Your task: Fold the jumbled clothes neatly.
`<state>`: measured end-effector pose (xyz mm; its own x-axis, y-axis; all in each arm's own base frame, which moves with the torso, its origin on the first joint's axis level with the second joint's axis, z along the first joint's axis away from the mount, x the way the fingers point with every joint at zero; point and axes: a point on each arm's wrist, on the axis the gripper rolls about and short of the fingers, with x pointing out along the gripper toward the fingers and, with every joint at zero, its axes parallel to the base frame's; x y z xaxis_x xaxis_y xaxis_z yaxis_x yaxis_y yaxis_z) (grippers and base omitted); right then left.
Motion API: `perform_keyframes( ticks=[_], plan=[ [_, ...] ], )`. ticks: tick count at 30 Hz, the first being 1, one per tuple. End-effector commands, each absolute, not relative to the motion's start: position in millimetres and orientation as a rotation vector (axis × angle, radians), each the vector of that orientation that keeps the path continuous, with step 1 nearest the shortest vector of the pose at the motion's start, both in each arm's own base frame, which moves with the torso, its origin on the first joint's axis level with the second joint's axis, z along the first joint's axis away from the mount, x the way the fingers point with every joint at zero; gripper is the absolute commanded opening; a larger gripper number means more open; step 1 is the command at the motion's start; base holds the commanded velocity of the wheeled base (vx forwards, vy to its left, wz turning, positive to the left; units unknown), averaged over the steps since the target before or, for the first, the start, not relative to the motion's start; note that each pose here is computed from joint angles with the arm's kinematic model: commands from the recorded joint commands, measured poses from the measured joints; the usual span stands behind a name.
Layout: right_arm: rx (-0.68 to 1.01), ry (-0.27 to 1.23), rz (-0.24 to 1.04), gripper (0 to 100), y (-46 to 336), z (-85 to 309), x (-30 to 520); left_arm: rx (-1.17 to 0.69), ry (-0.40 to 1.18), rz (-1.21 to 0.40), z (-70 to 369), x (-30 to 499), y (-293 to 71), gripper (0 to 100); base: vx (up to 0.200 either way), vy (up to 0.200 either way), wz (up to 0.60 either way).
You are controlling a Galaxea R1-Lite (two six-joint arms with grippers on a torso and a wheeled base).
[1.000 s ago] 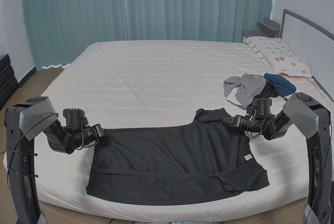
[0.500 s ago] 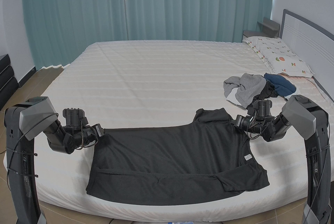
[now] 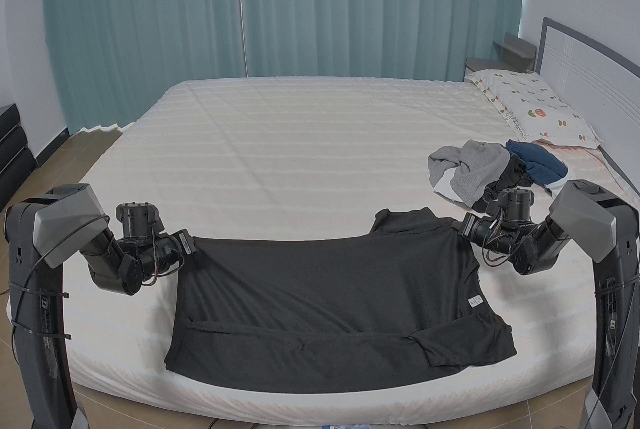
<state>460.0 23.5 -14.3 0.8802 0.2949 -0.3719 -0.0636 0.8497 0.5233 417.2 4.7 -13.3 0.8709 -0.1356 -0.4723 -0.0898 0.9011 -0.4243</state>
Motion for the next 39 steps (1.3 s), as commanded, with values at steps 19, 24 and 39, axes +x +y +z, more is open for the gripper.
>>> perform_keyframes(
  ticks=[19, 24, 39],
  plan=[
    [0.598, 0.377, 0.142, 0, 25.9, 10.1, 439.0, -0.497, 0.446, -0.021, 1.4, 413.4, 2.6, 0, 0.000, 0.000, 0.00],
    [0.596, 0.364, 0.136, 0, 23.6, 7.2, 436.3, -0.496, 0.436, -0.027, 1.9, 410.4, 2.5, 0, 0.000, 0.000, 0.00],
    [0.595, 0.365, 0.122, 0, 14.8, 8.9, 426.9, -0.476, 0.442, -0.028, 2.0, 407.0, 5.4, 0, 0.000, 0.000, 0.00]
  ],
)
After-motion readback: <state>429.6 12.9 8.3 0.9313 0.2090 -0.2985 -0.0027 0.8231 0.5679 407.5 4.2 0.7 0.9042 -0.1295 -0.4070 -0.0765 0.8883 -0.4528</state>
